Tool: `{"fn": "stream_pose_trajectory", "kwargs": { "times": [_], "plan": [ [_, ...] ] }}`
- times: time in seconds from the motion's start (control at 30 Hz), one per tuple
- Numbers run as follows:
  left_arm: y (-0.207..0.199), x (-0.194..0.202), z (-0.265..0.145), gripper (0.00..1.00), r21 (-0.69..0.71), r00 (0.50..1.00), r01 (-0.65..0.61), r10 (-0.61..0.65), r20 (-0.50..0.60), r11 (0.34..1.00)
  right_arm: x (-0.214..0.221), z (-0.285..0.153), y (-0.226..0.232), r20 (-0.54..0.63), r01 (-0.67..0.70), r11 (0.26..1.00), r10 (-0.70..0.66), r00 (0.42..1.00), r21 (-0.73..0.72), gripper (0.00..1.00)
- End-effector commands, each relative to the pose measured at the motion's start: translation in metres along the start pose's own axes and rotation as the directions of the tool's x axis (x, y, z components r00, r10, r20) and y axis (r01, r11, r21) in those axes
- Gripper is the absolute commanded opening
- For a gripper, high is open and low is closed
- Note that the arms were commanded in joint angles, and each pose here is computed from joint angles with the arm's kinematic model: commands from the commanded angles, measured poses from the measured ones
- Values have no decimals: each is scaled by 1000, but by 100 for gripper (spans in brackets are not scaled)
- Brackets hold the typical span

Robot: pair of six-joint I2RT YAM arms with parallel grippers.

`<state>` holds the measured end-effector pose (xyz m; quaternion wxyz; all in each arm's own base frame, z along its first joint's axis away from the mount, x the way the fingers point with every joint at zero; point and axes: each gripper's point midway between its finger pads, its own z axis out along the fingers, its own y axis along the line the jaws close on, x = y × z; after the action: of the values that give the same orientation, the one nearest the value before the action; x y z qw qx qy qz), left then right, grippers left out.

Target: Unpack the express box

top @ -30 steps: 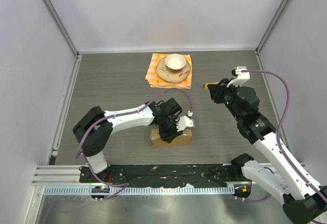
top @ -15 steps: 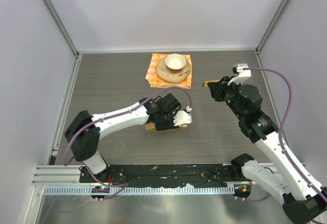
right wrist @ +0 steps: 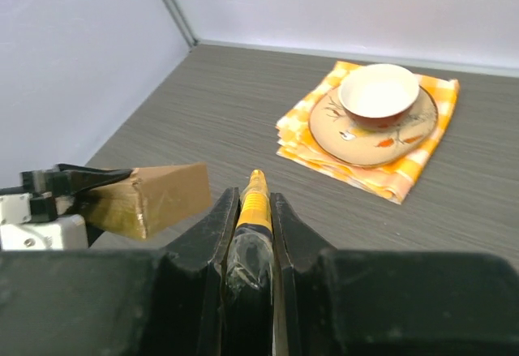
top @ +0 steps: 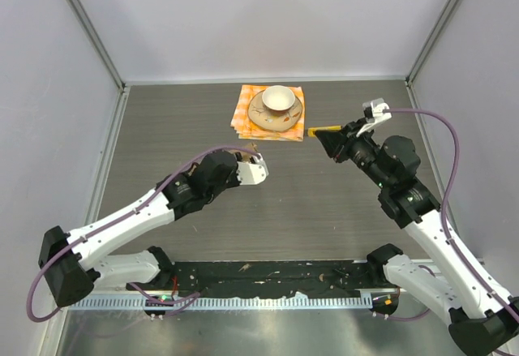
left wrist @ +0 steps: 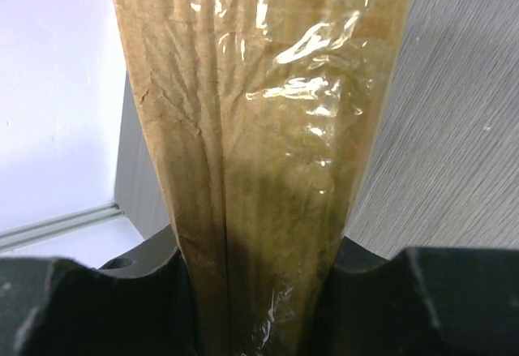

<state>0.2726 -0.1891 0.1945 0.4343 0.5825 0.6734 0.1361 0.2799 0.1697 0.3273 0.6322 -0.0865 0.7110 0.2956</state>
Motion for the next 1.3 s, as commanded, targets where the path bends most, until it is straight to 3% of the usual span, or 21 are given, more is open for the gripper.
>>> {"fn": "stream_pose_trajectory", "kwargs": {
  "times": [0.0,0.37,0.67,1.0,1.27],
  "plan": [
    [25,-35,-10,0,-116,968,205,-184,169,972,-38,-21,39,153,58,983,-31,988,-176,1],
    [1,-77,-18,0,124,888,390,-408,210,912,-28,-39,58,142,59,961,-21,990,-269,1],
    [-26,-83,-19,0,225,908,305,-353,224,926,-30,-19,64,150,45,949,3,989,-314,1],
    [-29,-68,-14,0,162,914,314,-344,216,936,-32,-12,81,132,0,924,54,990,-382,1],
    [-31,-58,-13,0,132,902,364,-384,199,922,1,-6,99,27,22,921,-13,1000,-390,1]
  ]
}}
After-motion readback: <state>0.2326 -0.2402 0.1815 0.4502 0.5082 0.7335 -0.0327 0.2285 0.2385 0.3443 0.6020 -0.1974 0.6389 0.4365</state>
